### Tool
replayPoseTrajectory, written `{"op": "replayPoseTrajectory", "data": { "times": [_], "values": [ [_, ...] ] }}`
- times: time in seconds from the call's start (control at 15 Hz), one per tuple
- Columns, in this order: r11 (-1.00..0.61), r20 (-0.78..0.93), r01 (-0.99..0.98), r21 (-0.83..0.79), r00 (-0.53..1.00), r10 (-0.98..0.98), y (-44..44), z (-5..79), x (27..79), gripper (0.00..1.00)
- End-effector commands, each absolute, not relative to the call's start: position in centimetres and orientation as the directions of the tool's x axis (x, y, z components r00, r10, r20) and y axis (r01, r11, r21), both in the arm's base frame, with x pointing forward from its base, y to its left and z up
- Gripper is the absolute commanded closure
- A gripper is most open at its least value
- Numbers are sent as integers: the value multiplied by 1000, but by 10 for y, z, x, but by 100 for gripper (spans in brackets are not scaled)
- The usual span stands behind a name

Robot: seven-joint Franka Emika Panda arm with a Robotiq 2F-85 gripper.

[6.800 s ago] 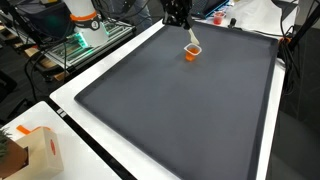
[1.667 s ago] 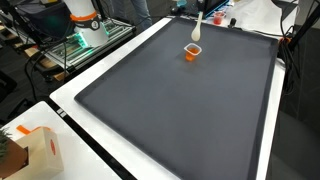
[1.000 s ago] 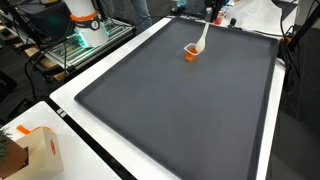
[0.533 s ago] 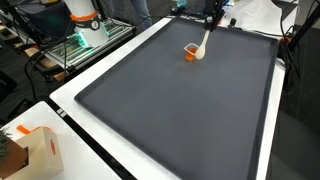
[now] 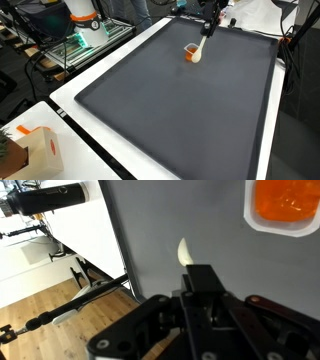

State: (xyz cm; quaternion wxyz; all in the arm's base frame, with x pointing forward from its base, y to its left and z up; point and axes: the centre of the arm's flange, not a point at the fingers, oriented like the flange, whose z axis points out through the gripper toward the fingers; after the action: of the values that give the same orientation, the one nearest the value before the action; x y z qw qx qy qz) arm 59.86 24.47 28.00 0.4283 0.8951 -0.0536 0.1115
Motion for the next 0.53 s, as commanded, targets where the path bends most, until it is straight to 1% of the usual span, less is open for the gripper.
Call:
{"op": "replayPoseTrajectory", "data": {
  "times": [0.0,0.47],
  "values": [
    [-605,199,-142,784,980,29,252,272,604,97],
    [-611,119,-42,791,989,87,247,257,605,97]
  ]
}}
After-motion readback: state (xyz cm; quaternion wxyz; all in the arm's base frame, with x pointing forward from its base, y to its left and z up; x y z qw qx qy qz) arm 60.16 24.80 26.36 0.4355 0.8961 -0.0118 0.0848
